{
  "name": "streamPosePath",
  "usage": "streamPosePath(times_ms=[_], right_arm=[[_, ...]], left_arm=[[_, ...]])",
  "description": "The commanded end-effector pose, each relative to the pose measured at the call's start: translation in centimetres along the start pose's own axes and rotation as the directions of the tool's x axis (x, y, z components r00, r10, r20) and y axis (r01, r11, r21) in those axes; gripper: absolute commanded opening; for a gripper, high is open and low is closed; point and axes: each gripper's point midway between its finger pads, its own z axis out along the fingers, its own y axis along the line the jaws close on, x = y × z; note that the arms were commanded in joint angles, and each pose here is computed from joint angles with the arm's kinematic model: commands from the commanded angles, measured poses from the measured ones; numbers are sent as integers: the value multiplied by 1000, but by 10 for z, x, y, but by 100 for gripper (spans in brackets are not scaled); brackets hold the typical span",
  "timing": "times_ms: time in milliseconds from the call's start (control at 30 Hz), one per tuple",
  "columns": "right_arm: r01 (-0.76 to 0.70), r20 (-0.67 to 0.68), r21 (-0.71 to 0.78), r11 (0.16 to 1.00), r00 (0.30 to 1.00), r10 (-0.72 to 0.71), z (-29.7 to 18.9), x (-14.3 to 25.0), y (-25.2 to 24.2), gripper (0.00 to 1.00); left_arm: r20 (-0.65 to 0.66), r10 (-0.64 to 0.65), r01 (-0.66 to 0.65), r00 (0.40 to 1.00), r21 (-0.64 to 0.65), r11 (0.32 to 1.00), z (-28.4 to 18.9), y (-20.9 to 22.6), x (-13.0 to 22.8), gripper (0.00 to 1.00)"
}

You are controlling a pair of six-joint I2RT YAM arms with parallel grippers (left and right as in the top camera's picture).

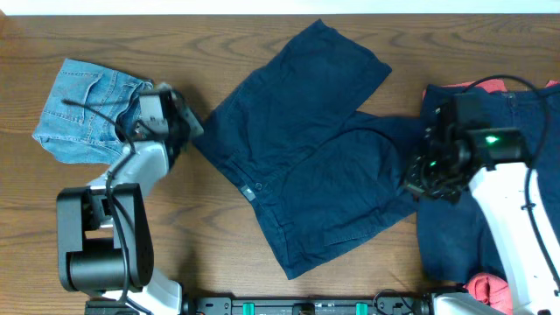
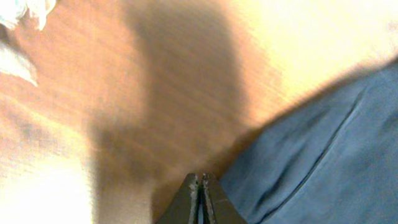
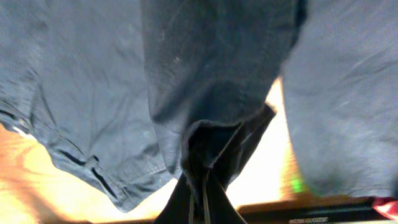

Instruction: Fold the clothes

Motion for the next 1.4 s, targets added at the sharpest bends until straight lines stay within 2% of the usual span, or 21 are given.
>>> streamPosePath(times_ms=[0,100,167,300,467,633,767,867,967,1133,1267,1367], right_arm=[[-47,-35,26,999,998,48,18,13,-1,3],[-54,83,149,987,996,42,20,-9,-25,2],[-75,177,211,975,984,37,15,-28,-37,1],[-91,299,215,972,954,23,8,-60,-43,1],[-175,452,173,969,889,80,-8,-102,-56,1],[-39,442,29,999,897,22,-7,-112,-26,5],[141,404,-64,988,909,-104,-5,-104,5,10],[245,377,-123,962,908,-184,-3,-94,23,10],[279,360,-150,949,909,-210,-1,-86,33,11],[308,334,-164,937,911,-241,3,-73,47,11],[338,314,-169,926,909,-274,6,-62,59,11],[323,310,-138,936,912,-269,9,-59,58,9]], left_arm=[[28,71,-72,997,55,996,-9,-25,-34,6],[-81,132,-118,988,161,980,-23,-49,-24,6],[-168,127,-98,978,171,980,-31,-49,-8,6],[-306,148,-111,940,138,984,-34,-38,31,6],[-360,212,-164,908,160,973,-23,-40,71,6],[-353,253,-209,901,157,965,4,-39,93,6],[-397,192,-165,898,101,981,34,-23,111,6],[-415,97,-110,905,-9,994,58,3,123,6],[-368,68,-78,928,-12,997,76,7,105,6],[-188,72,-64,980,47,997,88,-12,25,6],[-84,112,-105,990,93,990,79,-41,-37,6],[-75,183,-176,980,99,979,64,-57,-64,6]])
